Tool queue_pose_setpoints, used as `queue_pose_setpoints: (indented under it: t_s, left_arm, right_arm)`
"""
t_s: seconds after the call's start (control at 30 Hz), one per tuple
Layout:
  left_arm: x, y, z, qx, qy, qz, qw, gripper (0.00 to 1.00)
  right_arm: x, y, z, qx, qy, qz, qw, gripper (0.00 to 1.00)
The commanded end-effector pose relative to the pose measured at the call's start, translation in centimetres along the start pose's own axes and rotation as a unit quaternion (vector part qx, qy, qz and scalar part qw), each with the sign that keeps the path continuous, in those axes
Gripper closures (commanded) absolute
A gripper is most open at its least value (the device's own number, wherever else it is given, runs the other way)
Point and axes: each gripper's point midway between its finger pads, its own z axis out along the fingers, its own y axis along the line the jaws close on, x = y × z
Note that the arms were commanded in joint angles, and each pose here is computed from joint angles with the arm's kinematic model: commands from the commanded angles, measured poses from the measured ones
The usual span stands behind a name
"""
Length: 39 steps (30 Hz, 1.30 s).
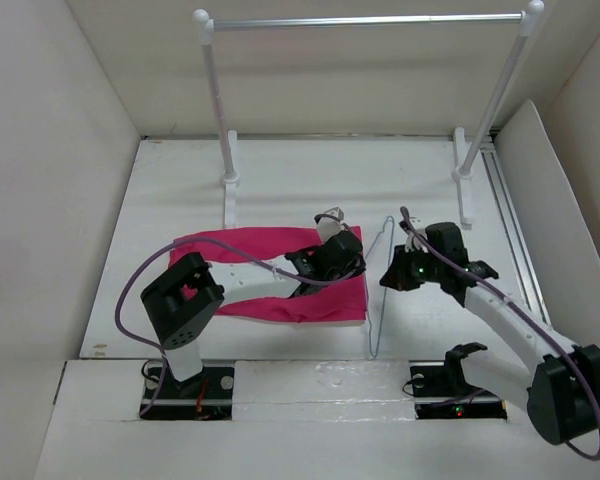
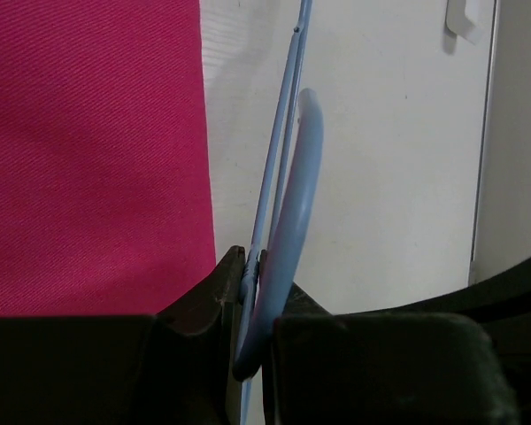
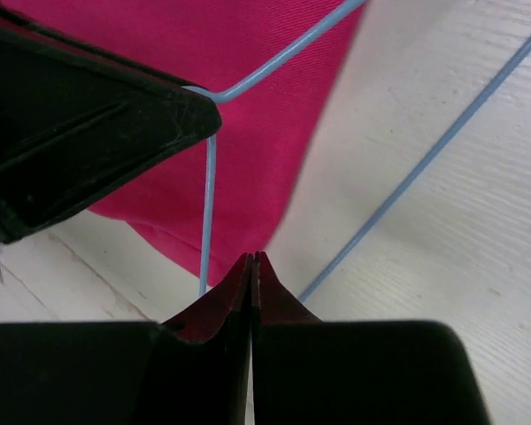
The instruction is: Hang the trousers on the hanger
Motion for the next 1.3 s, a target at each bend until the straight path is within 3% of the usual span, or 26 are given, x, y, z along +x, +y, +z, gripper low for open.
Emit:
queue_pose_setpoints:
  t_s: [0.0, 0.23, 0.43, 0.63, 0.7, 0.73, 0.8, 1.13, 1.27]
  left_arm:
    - [-1.5, 0.7, -0.4, -0.01, -0.036, -0.016, 0.999, 1.0]
    - [-0.6, 2.7, -0.1, -0.039, -0.029, -0.01, 0.999, 1.0]
    - [-0.5, 3.7, 0.2, -0.055, -0.027, -0.004, 0.998, 1.0]
    - [-0.1, 5.6, 0.3, -0.075, -0.023, 0.003, 0.997, 1.0]
    - [-0.3, 6.2, 0.4, -0.081, -0.025, 0.002, 0.996, 1.0]
    - [-0.2, 6.6, 0.3, -0.086, -0.026, 0.006, 0.996, 1.0]
    - [-0.3, 7.0, 0.2, -0.091, -0.028, 0.011, 0.995, 1.0]
    - [-1.5, 10.5, -1.2, -0.133, -0.051, 0.053, 0.988, 1.0]
    - [-2.8, 12.6, -2.1, -0.156, -0.06, 0.043, 0.985, 1.0]
  right_arm:
    - [-4.1, 2.2, 2.1, -0.043, -0.072, -0.021, 0.996, 0.94]
    - [-3.1, 0.8, 7.0, -0.003, -0.055, 0.015, 0.998, 0.67]
    - [0.0, -1.0, 9.3, 0.045, -0.021, 0.042, 0.998, 0.51]
    - [2.0, -0.7, 10.1, 0.063, 0.006, 0.038, 0.997, 0.48]
    - [2.1, -0.1, 10.3, 0.042, 0.004, 0.04, 0.998, 0.55]
    - [2.3, 0.4, 10.3, 0.027, 0.005, 0.042, 0.999, 0.76]
    - [2.2, 0.9, 10.2, 0.016, 0.005, 0.046, 0.999, 0.98]
    - [-3.3, -0.1, 3.2, 0.041, -0.078, 0.035, 0.995, 1.0]
    - [-2.9, -2.3, 0.8, 0.066, -0.075, 0.043, 0.994, 1.0]
